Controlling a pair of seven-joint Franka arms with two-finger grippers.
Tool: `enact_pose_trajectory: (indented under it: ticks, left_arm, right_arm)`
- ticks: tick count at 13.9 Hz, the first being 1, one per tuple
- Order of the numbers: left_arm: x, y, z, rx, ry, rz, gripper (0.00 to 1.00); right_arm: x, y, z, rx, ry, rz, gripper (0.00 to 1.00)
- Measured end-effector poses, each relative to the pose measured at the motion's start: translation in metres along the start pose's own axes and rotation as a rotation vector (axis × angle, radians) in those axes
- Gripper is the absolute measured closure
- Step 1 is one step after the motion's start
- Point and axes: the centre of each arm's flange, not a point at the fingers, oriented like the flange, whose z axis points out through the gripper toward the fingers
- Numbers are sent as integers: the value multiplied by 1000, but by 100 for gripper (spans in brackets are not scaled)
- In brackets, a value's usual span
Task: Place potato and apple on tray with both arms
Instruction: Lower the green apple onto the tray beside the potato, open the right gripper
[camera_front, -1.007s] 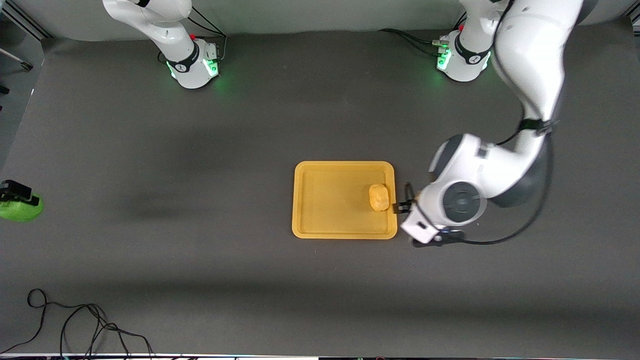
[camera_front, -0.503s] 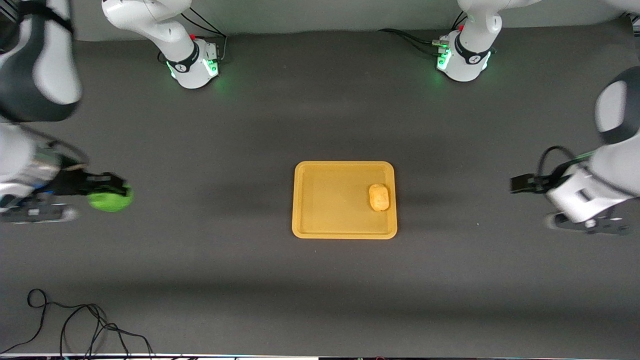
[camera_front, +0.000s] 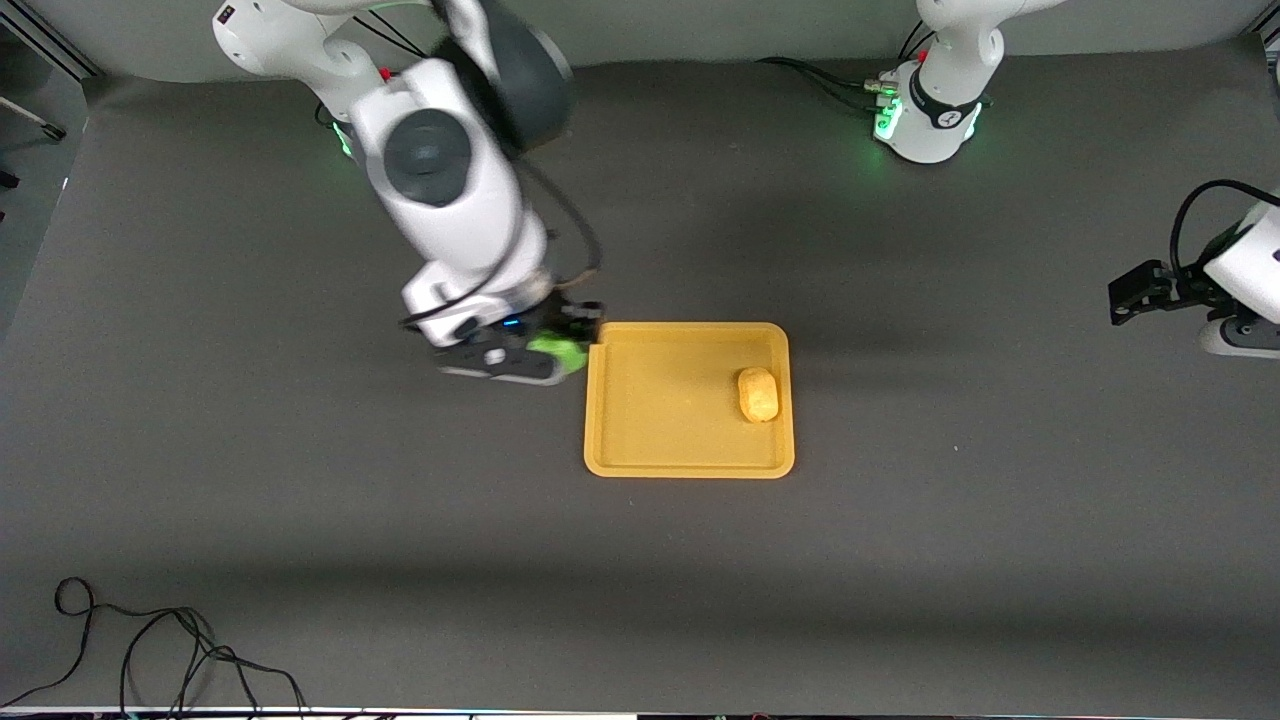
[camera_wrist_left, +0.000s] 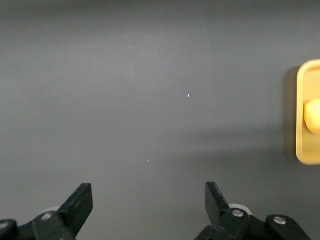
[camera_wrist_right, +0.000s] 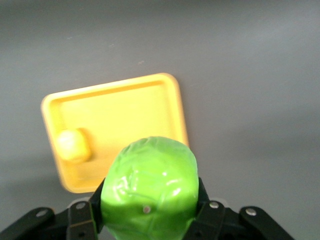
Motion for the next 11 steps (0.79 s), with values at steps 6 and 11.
enact_pose_trajectory:
  ticks: [6, 11]
  left_arm:
    - [-3, 3, 12, 2, -6, -19, 0]
    - [1, -6, -4, 3, 31, -11, 0]
  right_arm:
    - [-33, -78, 156, -21, 19, 40, 33]
    - [-19, -71, 266, -57, 59, 43, 33]
